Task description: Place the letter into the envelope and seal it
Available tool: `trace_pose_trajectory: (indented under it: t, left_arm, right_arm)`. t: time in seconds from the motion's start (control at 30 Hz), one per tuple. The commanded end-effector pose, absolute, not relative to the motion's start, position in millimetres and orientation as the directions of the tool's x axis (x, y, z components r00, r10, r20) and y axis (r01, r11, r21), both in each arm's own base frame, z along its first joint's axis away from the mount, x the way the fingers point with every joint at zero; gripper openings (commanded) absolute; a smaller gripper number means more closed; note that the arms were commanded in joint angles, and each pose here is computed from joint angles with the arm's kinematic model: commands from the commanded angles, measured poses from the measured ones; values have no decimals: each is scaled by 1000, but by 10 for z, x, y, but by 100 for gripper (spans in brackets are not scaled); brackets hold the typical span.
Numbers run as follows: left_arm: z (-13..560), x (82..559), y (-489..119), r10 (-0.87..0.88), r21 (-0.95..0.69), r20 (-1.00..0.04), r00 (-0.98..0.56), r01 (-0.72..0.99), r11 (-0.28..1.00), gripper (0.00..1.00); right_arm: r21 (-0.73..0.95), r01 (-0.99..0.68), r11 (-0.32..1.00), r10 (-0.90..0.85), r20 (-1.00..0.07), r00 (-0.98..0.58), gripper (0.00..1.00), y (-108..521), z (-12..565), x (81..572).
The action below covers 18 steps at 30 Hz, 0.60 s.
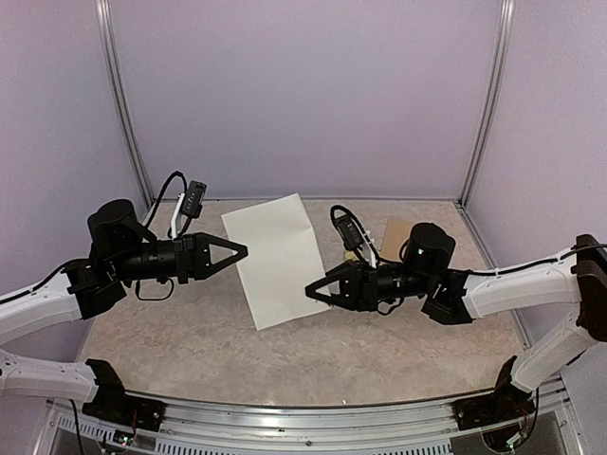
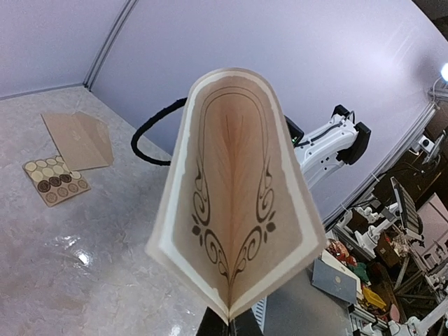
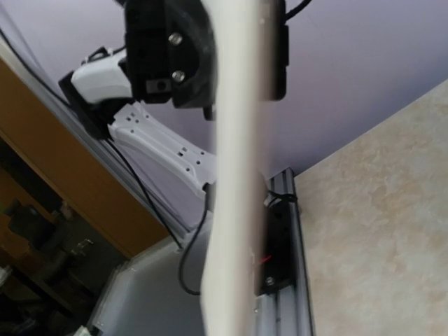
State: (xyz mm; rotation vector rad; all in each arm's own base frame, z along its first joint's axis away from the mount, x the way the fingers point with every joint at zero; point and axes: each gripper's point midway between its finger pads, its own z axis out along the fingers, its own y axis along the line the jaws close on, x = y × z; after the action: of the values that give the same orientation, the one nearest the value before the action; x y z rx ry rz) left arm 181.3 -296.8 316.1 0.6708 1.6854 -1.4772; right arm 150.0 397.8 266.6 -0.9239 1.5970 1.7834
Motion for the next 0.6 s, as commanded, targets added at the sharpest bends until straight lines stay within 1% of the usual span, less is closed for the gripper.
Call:
trace_pose_trajectory:
  t: [0.0, 0.03, 0.07, 0.1, 0.13, 0.17, 0.2, 0.37, 0.4, 0.43, 0.47, 0.5, 0.53, 0.57]
  left_arm:
    - [3292, 1833, -2886, -135, -540, -842, -523, 820, 191, 0]
    - [3300, 1830, -2883, -136, -538, -843, -521, 821, 189, 0]
    - [3303, 1833, -2880, -137, -538, -843, -521, 821, 190, 0]
    - [3308, 1830, -2877, -137, -538, -843, -520, 822, 189, 0]
    - [3311, 1829, -2879, -136, -537, -843, -520, 822, 187, 0]
    - [3317, 1826, -2881, -136, -537, -843, -520, 823, 184, 0]
    - [3315, 1822, -2885, -133, -538, -843, -521, 824, 180, 0]
    - [3292, 1816, -2893, -119, -536, -844, -523, 825, 176, 0]
    - [3291, 1807, -2895, -115, -536, -844, -523, 827, 172, 0]
    - [3294, 1789, -2899, -110, -534, -846, -523, 830, 163, 0]
    - [3298, 1741, -2911, -94, -529, -849, -521, 837, 138, 0]
    - [3291, 1708, -2924, -78, -527, -850, -522, 841, 120, 0]
    - [3278, 1673, -2936, -62, -526, -851, -522, 845, 103, 0]
    - [3268, 1636, -2946, -48, -522, -853, -520, 849, 86, 0]
  right_arm:
    - [589, -796, -136, -22, -806, -592, 40, 3889, 2707, 1453]
    - [592, -795, -132, -21, -804, -594, 44, 3878, 2694, 1452]
    - [593, -795, -128, -19, -803, -596, 44, 3869, 2685, 1454]
    - [596, -793, -125, -21, -801, -599, 37, 3860, 2669, 1446]
    - [598, -792, -123, -22, -799, -600, 24, 3855, 2655, 1443]
    - [600, -791, -120, -22, -798, -602, 2, 3849, 2647, 1443]
    - [603, -789, -115, -23, -796, -605, 0, 3847, 2633, 1446]
    - [597, -796, -102, -17, -801, -598, 0, 3837, 2640, 1464]
    - [596, -797, -101, -19, -802, -597, 8, 3839, 2645, 1464]
    - [595, -798, -99, -16, -802, -596, 29, 3837, 2652, 1472]
    - [593, -799, -100, -11, -803, -595, 41, 3838, 2671, 1474]
    - [589, -801, -102, -7, -806, -592, 50, 3841, 2696, 1482]
    - [585, -805, -103, -4, -809, -588, 55, 3847, 2734, 1493]
    - [575, -811, -104, 2, -816, -579, 57, 3857, 2781, 1511]
